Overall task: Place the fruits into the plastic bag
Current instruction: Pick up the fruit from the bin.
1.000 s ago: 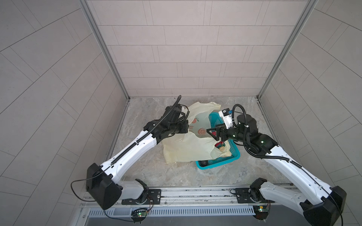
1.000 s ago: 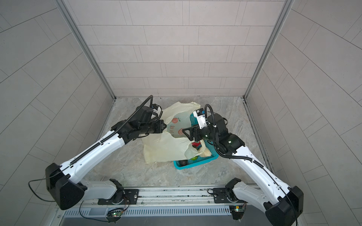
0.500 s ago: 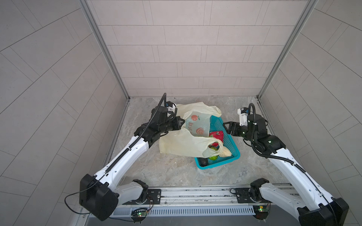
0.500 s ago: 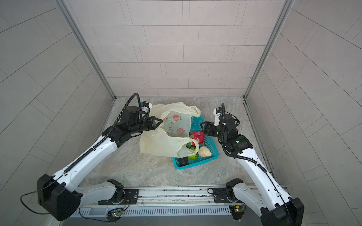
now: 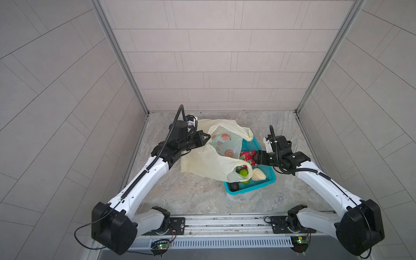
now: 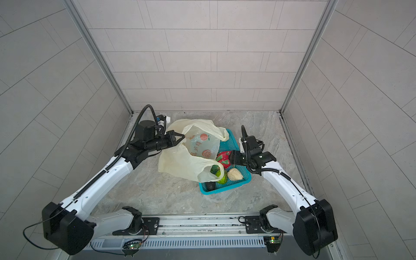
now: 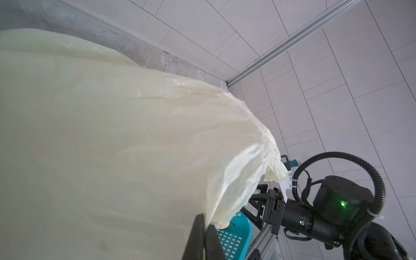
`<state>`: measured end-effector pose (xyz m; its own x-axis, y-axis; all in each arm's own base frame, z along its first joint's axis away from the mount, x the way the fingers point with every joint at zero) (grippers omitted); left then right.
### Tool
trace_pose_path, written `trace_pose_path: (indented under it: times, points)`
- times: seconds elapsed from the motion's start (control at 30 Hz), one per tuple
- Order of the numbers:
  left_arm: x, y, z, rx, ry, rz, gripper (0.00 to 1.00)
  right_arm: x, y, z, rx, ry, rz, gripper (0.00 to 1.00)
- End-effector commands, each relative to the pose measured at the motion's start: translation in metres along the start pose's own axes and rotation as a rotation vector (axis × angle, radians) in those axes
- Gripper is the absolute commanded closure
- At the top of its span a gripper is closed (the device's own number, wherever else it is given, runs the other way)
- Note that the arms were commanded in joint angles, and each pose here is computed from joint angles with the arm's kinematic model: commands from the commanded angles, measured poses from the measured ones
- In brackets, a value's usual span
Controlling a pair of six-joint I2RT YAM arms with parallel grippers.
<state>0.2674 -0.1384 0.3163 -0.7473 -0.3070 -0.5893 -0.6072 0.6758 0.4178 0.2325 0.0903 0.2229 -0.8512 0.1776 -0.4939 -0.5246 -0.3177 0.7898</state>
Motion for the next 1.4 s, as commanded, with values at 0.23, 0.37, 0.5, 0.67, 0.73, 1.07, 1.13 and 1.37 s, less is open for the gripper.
trace_pose_path:
  times: [0.23,0.37,0.5,0.67,0.73,1.07,1.13,1.37]
  points:
    - [-0.005,0.005,0.000,0.017,0.054,-0.058,1.00,0.052,-0.001,0.038,-0.030,0.360,0.189,0.29]
    - [-0.007,0.007,0.002,-0.038,0.049,-0.063,1.00,0.059,-0.010,0.051,-0.048,0.420,0.233,0.29]
    - [-0.009,0.008,0.002,-0.068,0.035,-0.082,1.00,0.057,-0.023,0.053,0.001,0.411,0.264,0.29]
    - [-0.009,0.009,0.003,-0.082,0.036,-0.077,1.00,0.056,-0.039,0.056,0.014,0.422,0.324,0.28]
    - [-0.008,0.009,0.004,-0.093,0.040,-0.075,1.00,0.055,-0.044,0.057,0.031,0.428,0.353,0.27]
    - [-0.005,0.011,0.007,-0.114,0.017,-0.063,1.00,0.059,-0.064,0.056,0.142,0.452,0.406,0.21]
    - [-0.006,0.012,0.005,-0.112,0.015,-0.068,1.00,0.060,-0.066,0.054,0.161,0.452,0.401,0.20]
    - [-0.004,0.011,0.007,-0.108,0.017,-0.072,1.00,0.060,-0.087,0.055,0.185,0.449,0.407,0.20]
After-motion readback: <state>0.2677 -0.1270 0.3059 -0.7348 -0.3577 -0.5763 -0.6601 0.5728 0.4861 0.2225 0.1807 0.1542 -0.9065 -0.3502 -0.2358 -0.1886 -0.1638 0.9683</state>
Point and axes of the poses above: each gripper's point midway between its finger pads, its own y axis back along the fingers, its own z axis along the line the jaws close on, x = y × z, the point moved 10 cm from there along y, back along the fingers, and after that the axes turned 2 degrees about -y, right-handed, at the moved point
